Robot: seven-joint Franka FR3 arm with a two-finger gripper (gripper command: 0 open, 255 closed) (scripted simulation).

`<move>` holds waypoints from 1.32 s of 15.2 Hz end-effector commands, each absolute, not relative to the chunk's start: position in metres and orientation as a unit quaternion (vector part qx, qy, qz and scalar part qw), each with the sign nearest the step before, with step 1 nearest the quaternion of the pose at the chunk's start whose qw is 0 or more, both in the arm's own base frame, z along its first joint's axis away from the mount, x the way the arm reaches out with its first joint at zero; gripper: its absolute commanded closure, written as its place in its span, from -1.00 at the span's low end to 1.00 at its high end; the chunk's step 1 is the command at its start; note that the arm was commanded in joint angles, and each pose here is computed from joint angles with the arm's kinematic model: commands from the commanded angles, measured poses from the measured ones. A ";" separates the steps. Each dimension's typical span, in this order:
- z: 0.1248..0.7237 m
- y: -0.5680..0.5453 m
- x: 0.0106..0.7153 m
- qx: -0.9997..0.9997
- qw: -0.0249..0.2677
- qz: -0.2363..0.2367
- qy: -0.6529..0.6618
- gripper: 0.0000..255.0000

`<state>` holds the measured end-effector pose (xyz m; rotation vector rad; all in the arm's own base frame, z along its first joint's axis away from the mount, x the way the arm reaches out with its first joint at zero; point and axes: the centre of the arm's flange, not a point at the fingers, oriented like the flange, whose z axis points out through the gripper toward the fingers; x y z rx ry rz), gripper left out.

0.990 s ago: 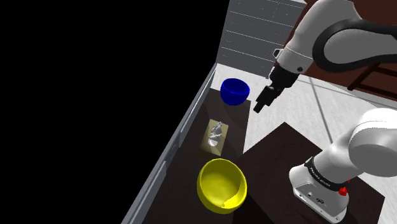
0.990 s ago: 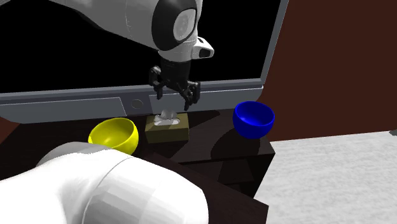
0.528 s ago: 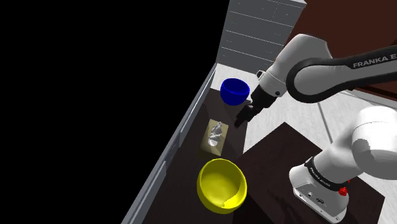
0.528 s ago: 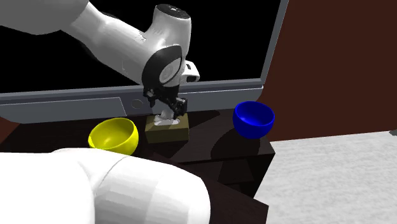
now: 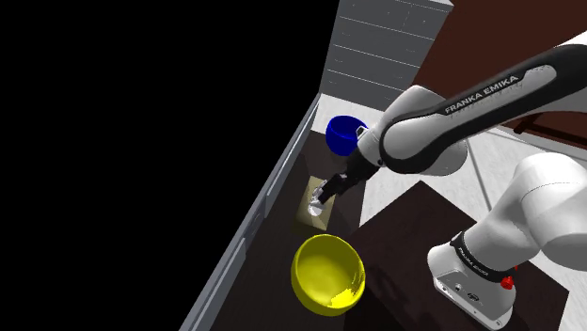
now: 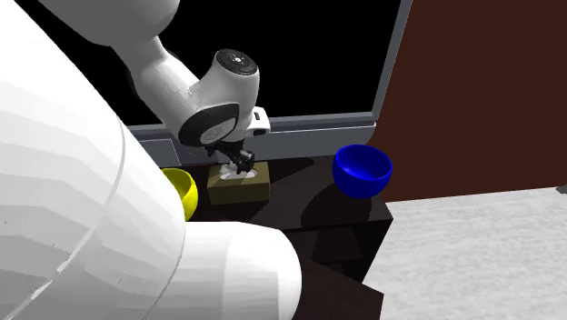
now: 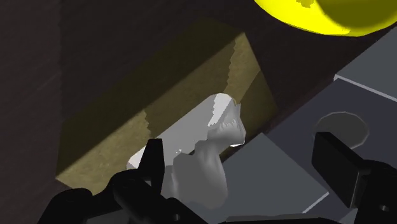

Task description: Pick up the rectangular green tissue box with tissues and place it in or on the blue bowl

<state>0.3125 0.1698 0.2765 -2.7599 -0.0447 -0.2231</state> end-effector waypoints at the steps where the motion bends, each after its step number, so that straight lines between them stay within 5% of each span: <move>1: 0.266 0.173 0.314 -0.979 0.185 -0.081 -0.015 -1.00; 13: 0.244 0.182 0.318 -0.979 0.185 -0.081 -0.015 -1.00; 14: 0.244 0.182 0.318 -0.979 0.185 -0.081 -0.015 1.00; 20: 0.244 0.182 0.318 -0.979 0.185 -0.081 -0.015 1.00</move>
